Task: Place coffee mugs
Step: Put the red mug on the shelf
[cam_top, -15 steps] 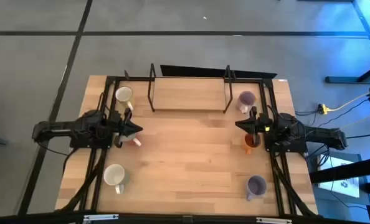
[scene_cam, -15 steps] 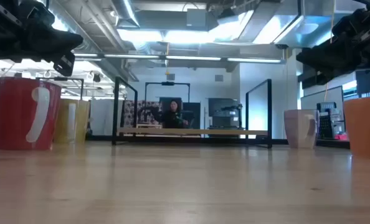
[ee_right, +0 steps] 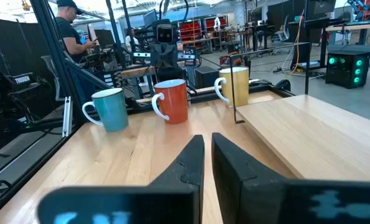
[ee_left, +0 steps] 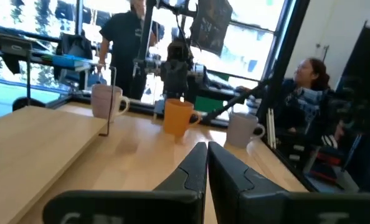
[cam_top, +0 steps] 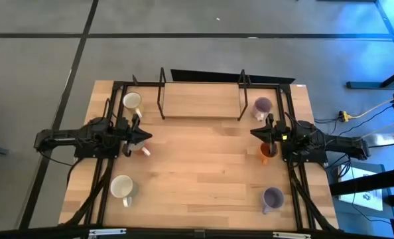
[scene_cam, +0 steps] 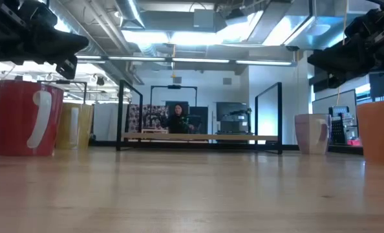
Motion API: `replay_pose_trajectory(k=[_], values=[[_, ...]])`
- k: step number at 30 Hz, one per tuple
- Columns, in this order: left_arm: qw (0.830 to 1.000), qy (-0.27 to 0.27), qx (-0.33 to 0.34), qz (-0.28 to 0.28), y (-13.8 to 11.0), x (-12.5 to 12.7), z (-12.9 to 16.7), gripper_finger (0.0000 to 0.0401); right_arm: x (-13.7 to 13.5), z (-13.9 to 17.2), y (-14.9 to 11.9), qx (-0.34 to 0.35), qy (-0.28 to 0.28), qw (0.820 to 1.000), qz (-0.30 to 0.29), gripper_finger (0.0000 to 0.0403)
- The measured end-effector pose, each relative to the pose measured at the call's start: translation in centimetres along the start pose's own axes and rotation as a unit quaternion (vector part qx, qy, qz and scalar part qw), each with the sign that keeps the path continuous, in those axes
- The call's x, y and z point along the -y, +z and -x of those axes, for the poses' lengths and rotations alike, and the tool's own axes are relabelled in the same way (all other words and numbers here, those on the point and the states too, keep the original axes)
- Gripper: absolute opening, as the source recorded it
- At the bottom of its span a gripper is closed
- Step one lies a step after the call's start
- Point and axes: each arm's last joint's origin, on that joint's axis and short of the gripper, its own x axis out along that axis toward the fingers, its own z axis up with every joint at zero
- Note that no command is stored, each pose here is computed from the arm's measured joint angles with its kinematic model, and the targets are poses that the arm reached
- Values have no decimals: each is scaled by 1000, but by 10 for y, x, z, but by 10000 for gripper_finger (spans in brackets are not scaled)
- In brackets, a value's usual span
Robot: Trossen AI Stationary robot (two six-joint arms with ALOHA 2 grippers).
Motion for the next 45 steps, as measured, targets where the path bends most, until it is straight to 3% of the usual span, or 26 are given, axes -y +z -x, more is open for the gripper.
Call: replay_pose_trajectory(k=[5, 8, 14, 20, 24, 28, 33, 38, 41, 45], values=[[993, 23, 78, 84, 13, 0, 1, 7, 0, 0, 0, 0, 0, 1000, 0, 19], [985, 42, 138, 99, 23, 1, 3, 7, 0, 0, 0, 0, 0, 1000, 0, 19], [971, 18, 206, 124, 35, 4, 7, 7, 0, 0, 0, 1, 0, 1000, -12, 19], [967, 11, 219, 131, 57, 9, 8, 7, 1, 0, 0, 2, -18, 1000, -14, 19], [978, 27, 175, 113, 88, 16, 4, 7, 1, 0, 0, 3, -19, 1000, -14, 19], [991, 47, 82, 98, 114, 22, -9, 7, 1, 0, 0, 3, -20, 1000, -14, 19], [994, 54, -28, 95, 142, 28, -29, 7, 1, 0, 0, 4, -21, 1000, -20, 19], [968, 135, -156, 142, 153, 27, -46, 7, 3, 0, 1, 19, -57, 993, -103, 19], [952, 172, -218, 131, 149, 24, -53, 7, 4, 0, 2, 26, -65, 984, -163, 19], [944, 186, -237, 135, 144, 22, -61, 7, 4, 0, 1, 30, -63, 970, -232, 19]])
